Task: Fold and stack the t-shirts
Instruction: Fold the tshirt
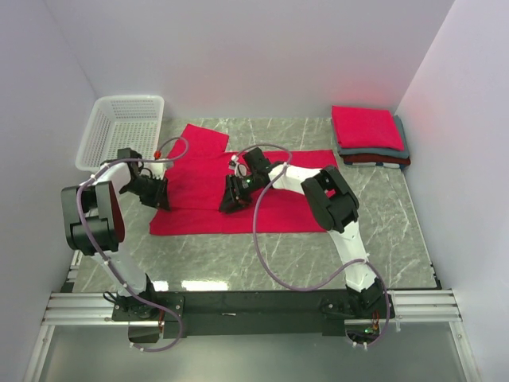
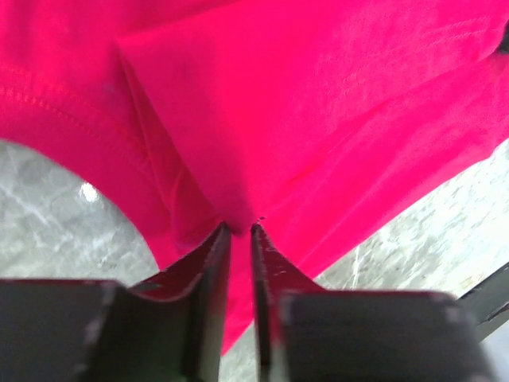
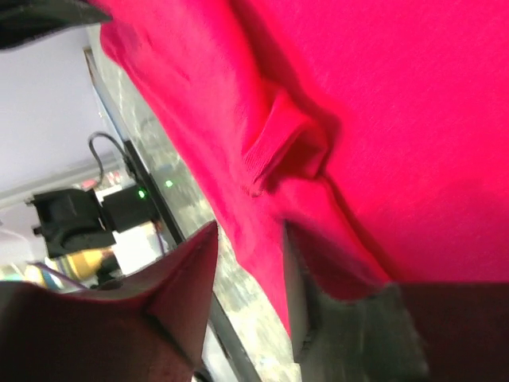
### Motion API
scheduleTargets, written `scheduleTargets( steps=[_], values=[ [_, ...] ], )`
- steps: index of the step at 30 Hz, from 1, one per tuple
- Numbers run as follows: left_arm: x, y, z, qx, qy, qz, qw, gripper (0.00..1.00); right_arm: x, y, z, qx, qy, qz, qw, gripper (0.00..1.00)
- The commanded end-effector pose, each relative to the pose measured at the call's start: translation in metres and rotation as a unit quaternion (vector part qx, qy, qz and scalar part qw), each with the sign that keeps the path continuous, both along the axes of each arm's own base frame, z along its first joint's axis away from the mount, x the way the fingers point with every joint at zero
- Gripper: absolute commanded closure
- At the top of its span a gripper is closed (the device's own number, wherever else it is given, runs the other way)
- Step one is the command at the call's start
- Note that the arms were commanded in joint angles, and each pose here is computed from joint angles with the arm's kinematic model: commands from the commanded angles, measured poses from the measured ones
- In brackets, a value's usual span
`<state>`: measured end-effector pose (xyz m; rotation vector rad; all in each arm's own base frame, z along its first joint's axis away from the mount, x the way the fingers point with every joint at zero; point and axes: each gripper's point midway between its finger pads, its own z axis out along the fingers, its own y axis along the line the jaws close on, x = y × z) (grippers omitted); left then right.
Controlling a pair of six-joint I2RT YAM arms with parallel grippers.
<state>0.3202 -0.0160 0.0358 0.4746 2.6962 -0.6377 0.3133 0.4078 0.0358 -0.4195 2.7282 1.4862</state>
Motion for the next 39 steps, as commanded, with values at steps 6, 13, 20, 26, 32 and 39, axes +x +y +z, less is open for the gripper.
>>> scheduleTargets(
  steps=[6,13,20,26,32,39],
  values=[
    [0.008,0.023,0.043,0.060,-0.060,0.012,0.996,0.65,-0.005,-0.048,0.081,0.008,-0.096,0.050,0.994,0.56],
    [0.019,-0.007,0.052,0.069,-0.109,0.029,0.991,0.72,0.030,-0.170,0.047,-0.187,-0.133,0.043,0.972,0.69],
    [0.037,-0.043,0.035,0.093,-0.103,0.072,0.988,0.83,0.032,-0.263,0.011,-0.370,-0.162,0.087,0.911,0.77],
    [0.037,-0.047,0.008,0.118,-0.063,0.084,0.987,0.87,0.022,-0.297,-0.013,-0.446,-0.164,0.124,0.871,0.81],
    [0.014,-0.042,-0.023,0.136,-0.012,0.073,0.988,0.90,0.007,-0.313,-0.039,-0.475,-0.150,0.149,0.854,0.81],
    [-0.033,-0.027,-0.033,0.175,0.022,0.031,0.984,0.94,-0.028,-0.317,-0.045,-0.477,-0.134,0.188,0.848,0.81]
  ],
)
